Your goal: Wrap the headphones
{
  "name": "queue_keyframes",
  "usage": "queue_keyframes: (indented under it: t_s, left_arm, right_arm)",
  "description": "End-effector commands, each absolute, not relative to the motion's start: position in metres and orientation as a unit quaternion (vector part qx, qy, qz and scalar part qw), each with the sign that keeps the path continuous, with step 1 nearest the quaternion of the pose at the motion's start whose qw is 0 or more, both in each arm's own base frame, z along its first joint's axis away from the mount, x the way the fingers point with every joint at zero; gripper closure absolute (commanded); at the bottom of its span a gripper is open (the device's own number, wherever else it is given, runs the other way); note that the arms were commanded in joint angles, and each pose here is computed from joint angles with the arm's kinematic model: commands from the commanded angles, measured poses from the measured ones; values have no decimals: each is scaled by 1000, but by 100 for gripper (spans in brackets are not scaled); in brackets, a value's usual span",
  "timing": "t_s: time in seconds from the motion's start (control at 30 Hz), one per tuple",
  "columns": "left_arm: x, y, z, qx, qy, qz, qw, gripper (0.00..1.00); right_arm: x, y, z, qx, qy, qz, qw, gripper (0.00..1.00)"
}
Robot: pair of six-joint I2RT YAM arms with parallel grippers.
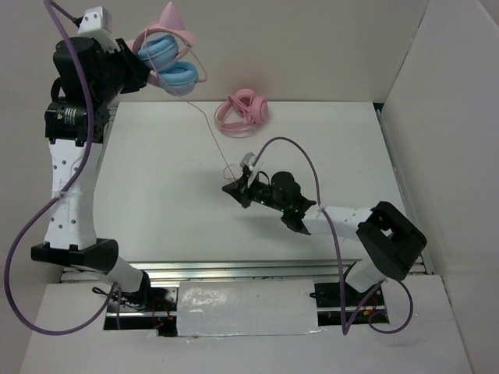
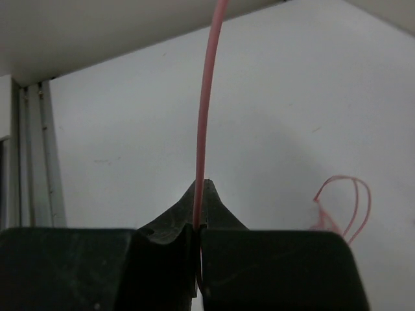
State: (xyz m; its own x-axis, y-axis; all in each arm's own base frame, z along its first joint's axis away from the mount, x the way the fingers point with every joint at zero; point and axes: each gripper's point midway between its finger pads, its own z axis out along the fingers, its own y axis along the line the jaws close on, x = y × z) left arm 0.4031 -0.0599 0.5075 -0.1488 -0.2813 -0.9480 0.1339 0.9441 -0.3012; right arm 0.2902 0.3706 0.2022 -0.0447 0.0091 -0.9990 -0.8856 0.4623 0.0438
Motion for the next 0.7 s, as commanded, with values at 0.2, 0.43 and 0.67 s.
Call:
queue_keyframes:
  t_s: [0.2,0.43,0.67]
  left_arm:
    - [431,-14,525,-146,707,-97,686,100]
    - [437,0,519,-169,705,-95,682,100]
    - [438,-16,515,-117,714,-181,666,100]
  right_arm:
    - [234,341,183,-292,644,453,543,100]
    - [226,324,154,-257,681,445,521,100]
    - [241,338,144,-250,694,455,498,100]
